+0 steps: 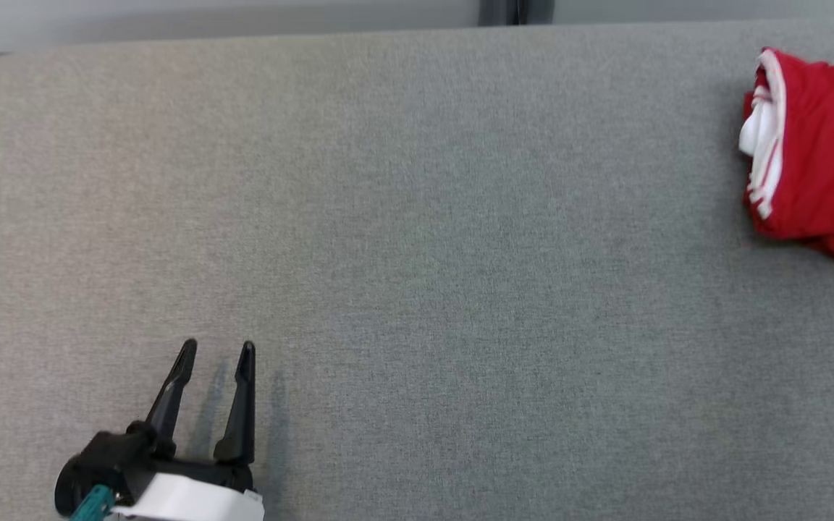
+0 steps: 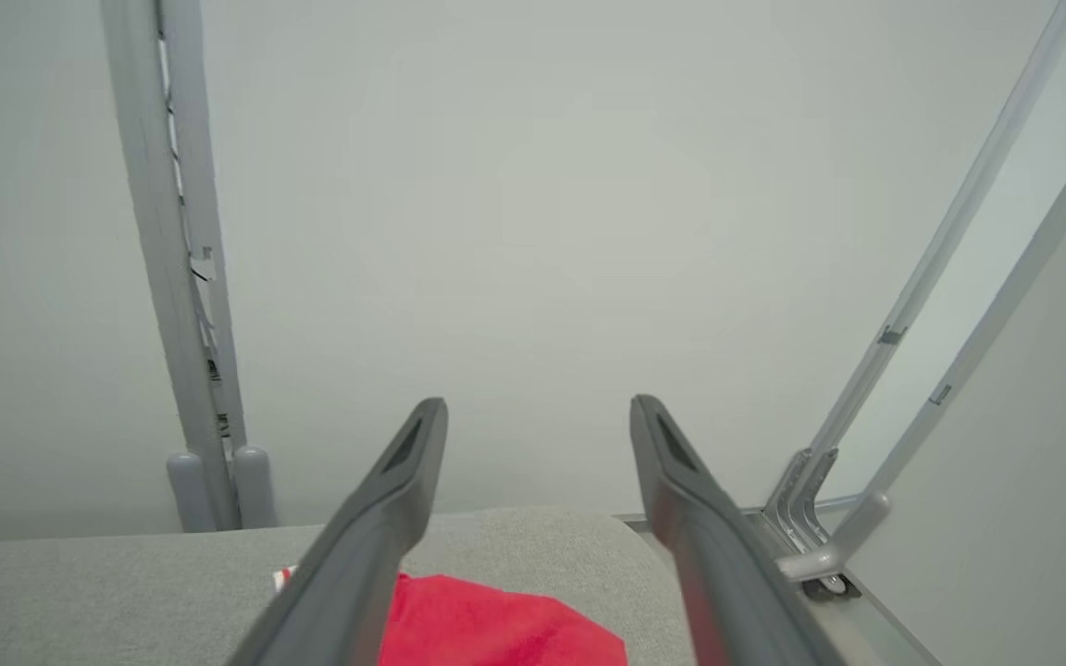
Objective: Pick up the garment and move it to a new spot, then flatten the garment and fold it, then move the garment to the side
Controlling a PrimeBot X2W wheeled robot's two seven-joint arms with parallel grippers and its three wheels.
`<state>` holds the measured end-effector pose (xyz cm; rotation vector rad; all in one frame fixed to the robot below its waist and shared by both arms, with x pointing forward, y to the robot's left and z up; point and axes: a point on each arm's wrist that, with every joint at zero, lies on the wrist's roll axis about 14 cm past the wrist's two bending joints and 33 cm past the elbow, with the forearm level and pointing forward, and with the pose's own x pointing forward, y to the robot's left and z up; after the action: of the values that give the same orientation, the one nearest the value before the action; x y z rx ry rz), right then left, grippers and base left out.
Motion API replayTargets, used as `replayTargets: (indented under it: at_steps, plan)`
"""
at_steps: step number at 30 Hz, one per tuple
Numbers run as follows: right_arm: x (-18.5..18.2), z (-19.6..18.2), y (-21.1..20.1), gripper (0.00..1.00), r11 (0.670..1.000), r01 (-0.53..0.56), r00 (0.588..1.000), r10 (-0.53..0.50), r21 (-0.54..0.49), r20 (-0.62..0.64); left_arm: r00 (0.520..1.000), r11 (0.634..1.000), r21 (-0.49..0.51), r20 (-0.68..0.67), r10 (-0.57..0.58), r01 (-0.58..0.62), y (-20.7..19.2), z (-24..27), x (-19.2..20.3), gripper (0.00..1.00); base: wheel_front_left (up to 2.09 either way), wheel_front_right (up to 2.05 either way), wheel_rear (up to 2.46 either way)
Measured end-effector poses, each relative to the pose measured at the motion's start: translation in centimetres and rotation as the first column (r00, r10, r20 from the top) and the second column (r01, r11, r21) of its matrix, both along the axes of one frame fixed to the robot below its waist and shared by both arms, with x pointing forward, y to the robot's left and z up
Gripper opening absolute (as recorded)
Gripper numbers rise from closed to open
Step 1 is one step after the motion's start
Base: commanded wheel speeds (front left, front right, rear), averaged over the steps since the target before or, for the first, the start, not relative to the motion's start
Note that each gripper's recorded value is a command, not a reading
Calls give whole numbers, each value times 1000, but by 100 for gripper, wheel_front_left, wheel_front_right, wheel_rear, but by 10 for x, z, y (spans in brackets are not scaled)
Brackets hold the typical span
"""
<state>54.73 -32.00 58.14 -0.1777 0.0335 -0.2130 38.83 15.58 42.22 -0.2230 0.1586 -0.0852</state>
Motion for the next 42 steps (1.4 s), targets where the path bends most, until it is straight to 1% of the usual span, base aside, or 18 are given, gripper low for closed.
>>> replayTargets:
  at_steps: [3,5,7,9,11,12,14,16,17,19,20,23,25,31,37,38,42]
  plan:
    - [-17,8,28,100,997,-73,992,74,-12,98,1000,1000,4,1,29,-29,7,4,-11,100,0,0,0]
    - [-34,9,52,100,990,-143,977,141,-2,159,999,999,3,8,50,-50,11,8,-18,100,0,0,0]
    - [-53,4,70,100,981,-193,964,191,-5,184,997,997,3,23,77,-77,17,15,-23,100,0,0,0]
    - [-75,-13,91,100,969,-243,955,232,43,185,995,996,4,35,94,-94,21,20,-28,100,0,0,0]
    - [-98,-33,115,100,950,-297,944,276,100,180,993,993,-3,40,115,-115,25,23,-34,100,0,0,0]
    - [-109,-41,123,100,942,-309,942,283,132,181,991,992,-1,43,127,-127,27,25,-37,100,0,0,0]
    - [-131,-61,136,100,930,-330,939,306,162,154,987,988,4,60,151,-151,34,31,-41,100,0,0,0]
    - [-151,-82,138,100,933,-324,945,312,155,97,982,985,0,69,173,-173,38,35,-47,100,0,0,0]
    - [-160,-91,140,100,933,-319,948,311,167,76,980,983,-3,71,184,-184,40,36,-51,100,0,0,0]
    - [-175,-100,145,100,934,-313,950,308,172,52,978,981,-9,70,194,-194,42,36,-60,100,0,0,0]
    - [-178,-96,142,100,940,-300,954,293,164,64,978,980,-7,66,197,-197,43,35,-64,100,0,0,0]
    - [-185,-75,130,100,957,-274,958,263,97,115,978,979,0,47,201,-202,45,29,-76,100,0,0,0]
    - [-198,-74,122,100,966,-250,964,242,68,110,982,983,-10,54,183,-183,43,30,-80,100,0,0,0]
    - [-214,-78,112,100,971,-222,972,213,88,102,979,982,-33,82,187,-185,46,38,-83,100,0,0,0]
    - [-219,-82,118,100,967,-233,970,225,99,92,980,985,-42,101,170,-166,41,43,-83,100,0,0,0]
    - [-220,-84,118,0,967,-233,971,224,103,87,981,985,-43,94,170,-166,41,41,-83,0,0,0,0]
    - [-226,-102,122,0,965,-225,974,222,137,36,984,985,-49,48,169,-166,37,28,-87,0,0,0,0]
